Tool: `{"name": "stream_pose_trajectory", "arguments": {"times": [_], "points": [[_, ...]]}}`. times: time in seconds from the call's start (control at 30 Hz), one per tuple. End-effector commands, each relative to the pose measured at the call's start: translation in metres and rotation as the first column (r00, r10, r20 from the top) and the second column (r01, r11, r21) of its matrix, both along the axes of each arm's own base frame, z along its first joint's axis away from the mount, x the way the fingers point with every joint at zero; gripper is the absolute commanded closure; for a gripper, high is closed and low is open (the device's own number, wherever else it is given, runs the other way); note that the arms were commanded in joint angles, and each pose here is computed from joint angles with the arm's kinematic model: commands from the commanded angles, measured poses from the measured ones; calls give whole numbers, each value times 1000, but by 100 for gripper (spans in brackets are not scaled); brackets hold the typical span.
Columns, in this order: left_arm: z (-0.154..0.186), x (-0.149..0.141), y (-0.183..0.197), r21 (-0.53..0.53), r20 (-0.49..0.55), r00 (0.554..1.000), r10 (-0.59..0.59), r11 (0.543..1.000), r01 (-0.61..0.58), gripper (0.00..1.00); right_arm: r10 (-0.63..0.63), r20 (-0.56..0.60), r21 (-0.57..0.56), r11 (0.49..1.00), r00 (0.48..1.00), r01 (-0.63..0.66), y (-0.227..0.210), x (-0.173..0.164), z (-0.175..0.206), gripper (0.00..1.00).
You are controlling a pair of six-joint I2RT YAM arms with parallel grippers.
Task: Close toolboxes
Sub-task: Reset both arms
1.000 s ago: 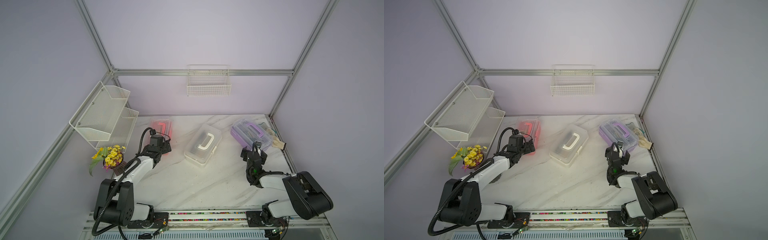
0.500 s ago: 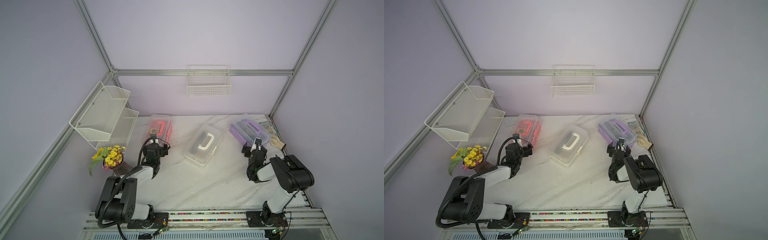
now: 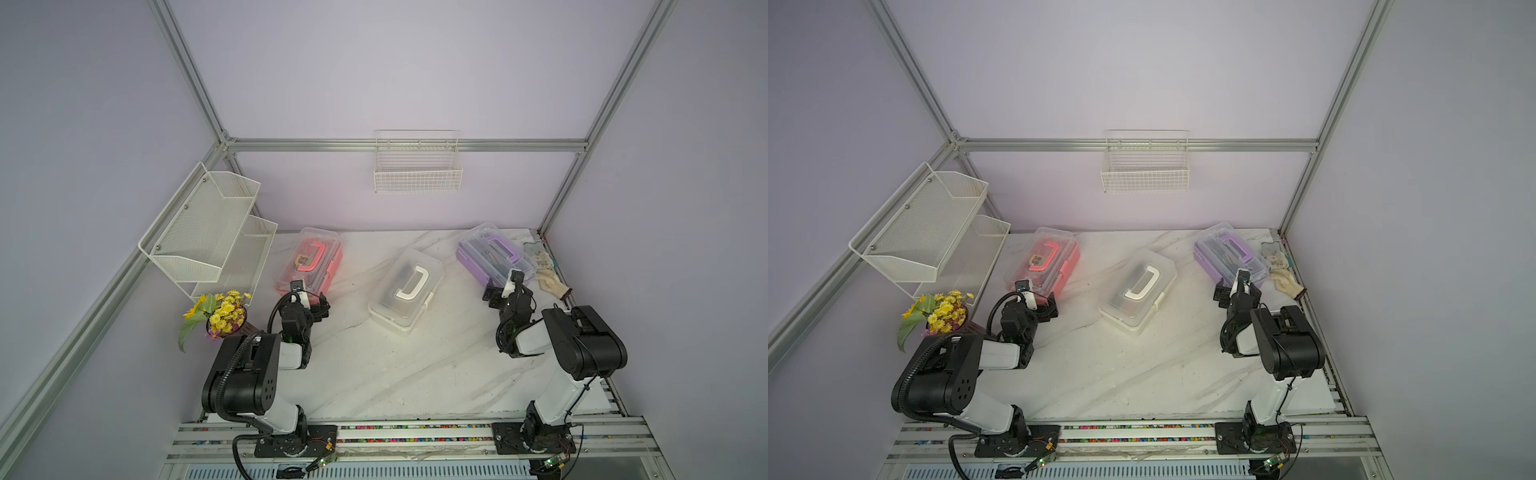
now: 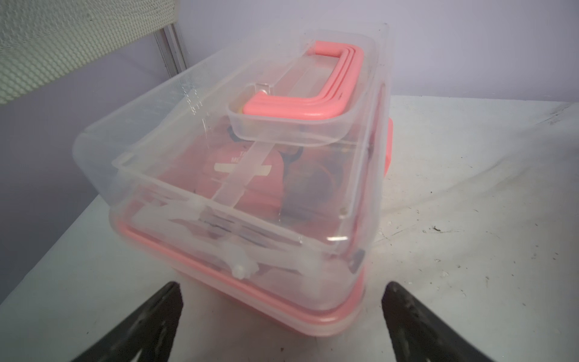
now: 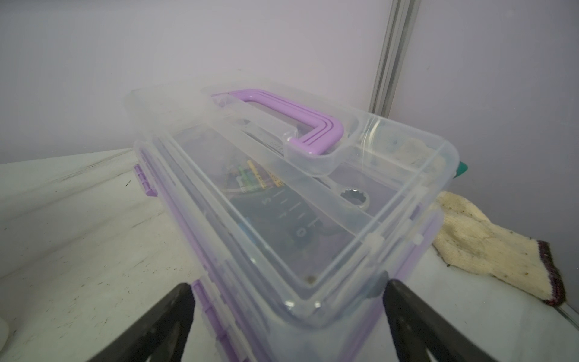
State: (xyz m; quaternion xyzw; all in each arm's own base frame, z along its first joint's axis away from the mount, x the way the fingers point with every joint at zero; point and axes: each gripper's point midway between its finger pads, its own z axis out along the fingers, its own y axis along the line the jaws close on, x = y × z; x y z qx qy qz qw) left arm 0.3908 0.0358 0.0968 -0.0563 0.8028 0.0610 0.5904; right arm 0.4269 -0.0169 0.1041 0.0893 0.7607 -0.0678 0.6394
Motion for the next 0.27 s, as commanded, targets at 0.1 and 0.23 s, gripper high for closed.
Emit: {"name": "stream_pose_trajectory", "arguments": {"times": [0.1, 0.23], "points": [[17, 9, 0, 25, 60, 998, -21, 999, 20, 0, 49, -28, 31, 998, 998, -48, 9, 4, -7, 3], [16, 10, 0, 27, 50, 999, -21, 999, 19, 0, 62, -32, 43, 997, 998, -61, 7, 5, -8, 3]]}}
